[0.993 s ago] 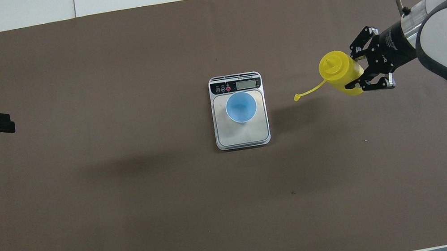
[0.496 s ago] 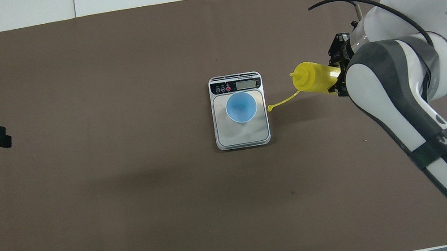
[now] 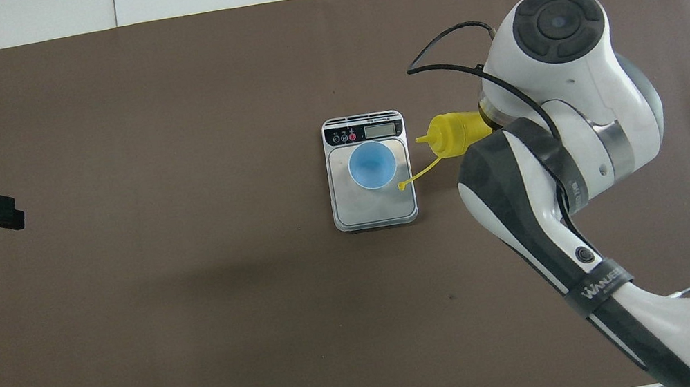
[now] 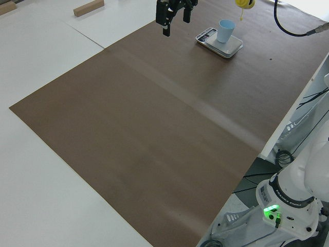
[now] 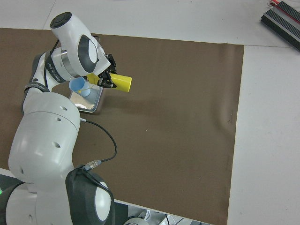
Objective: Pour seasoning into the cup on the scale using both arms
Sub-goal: 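Carry the yellow bottle over the cup with the right gripper, then tilt the yellow bottle nozzle down into the cup with the right gripper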
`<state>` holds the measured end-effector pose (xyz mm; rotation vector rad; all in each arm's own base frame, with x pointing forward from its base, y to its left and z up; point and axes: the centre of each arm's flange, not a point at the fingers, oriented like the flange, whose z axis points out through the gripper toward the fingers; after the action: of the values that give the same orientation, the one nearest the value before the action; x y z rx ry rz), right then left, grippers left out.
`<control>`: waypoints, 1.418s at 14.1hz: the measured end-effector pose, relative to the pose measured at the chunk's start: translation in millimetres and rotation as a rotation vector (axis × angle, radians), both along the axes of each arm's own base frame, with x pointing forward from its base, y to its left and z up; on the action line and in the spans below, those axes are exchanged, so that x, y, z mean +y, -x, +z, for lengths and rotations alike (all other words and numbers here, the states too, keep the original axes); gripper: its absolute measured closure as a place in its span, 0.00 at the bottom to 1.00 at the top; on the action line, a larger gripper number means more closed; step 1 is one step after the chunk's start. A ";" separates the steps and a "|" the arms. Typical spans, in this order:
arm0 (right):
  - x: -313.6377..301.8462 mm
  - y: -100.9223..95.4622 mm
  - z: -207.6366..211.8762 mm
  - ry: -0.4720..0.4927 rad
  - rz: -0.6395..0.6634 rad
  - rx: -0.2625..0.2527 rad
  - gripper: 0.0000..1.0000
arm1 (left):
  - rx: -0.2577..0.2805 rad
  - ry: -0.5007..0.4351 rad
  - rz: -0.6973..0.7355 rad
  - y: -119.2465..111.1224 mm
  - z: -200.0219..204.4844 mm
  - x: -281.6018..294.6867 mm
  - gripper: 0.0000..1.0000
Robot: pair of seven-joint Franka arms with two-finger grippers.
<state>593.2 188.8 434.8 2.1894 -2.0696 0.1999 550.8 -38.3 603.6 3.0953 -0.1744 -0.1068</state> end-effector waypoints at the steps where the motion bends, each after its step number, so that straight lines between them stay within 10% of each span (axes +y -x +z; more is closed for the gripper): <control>1: 4.6 1.5 0.2 0.019 0.008 -0.005 0.52 | 0.000 0.000 0.002 0.0 0.1 1.0 0.00; 11: 26.3 9.0 -35.7 0.167 -0.013 0.112 0.52 | 0.000 0.000 0.012 -0.4 0.1 6.5 0.00; 20: 50.1 -32.2 -54.2 0.216 -0.073 0.156 0.52 | 0.000 0.000 0.012 -0.4 0.1 6.5 0.00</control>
<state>625.4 238.9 380.6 1.9370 -1.9408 0.2265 551.2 -31.8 603.7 3.0957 -0.1560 -0.1061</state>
